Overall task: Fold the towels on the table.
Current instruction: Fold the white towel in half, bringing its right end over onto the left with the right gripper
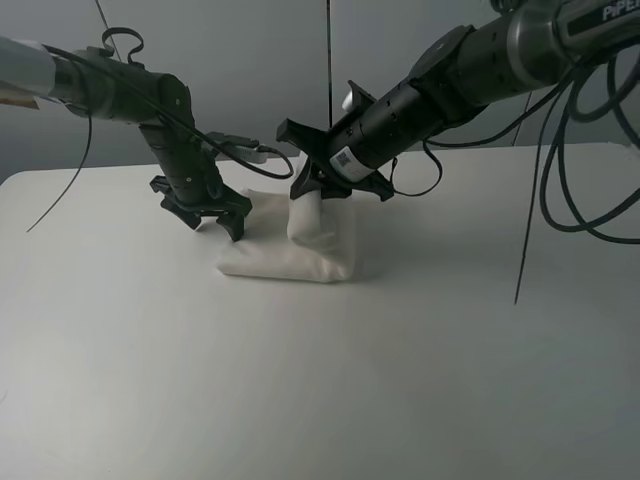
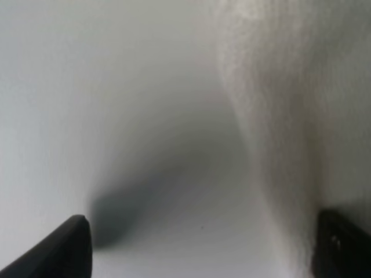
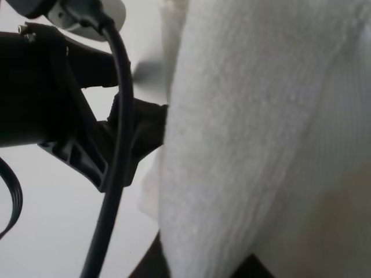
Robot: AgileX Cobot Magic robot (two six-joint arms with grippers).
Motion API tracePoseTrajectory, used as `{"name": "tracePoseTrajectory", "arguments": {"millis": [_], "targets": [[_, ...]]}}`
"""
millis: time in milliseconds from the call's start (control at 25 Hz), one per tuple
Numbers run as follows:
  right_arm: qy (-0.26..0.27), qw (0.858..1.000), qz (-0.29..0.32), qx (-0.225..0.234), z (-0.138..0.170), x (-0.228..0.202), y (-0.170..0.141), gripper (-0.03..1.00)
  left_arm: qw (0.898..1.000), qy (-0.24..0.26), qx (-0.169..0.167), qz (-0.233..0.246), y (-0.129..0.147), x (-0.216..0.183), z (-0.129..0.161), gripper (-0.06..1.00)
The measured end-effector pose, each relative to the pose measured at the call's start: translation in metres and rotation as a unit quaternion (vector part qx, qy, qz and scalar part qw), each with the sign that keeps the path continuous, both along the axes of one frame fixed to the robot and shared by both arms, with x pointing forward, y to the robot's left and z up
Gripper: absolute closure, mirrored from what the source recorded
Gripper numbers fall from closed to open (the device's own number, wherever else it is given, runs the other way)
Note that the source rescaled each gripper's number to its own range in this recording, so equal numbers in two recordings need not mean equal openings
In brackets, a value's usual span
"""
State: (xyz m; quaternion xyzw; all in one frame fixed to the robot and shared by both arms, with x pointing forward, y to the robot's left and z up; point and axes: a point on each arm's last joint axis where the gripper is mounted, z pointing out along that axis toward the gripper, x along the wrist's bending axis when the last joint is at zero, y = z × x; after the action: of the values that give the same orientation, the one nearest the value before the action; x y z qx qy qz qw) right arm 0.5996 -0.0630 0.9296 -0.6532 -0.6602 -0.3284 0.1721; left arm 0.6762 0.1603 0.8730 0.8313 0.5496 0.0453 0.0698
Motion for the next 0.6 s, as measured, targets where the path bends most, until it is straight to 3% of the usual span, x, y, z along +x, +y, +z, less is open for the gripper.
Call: {"name": "tracePoseTrajectory", "arguments": {"millis": [600], "targets": [[-0.020, 0.999, -0.016, 0.035, -0.006, 0.003, 0.012, 0.96, 1.000, 0.009, 0.000, -0.008, -0.004, 0.011, 0.019, -0.04]]}}
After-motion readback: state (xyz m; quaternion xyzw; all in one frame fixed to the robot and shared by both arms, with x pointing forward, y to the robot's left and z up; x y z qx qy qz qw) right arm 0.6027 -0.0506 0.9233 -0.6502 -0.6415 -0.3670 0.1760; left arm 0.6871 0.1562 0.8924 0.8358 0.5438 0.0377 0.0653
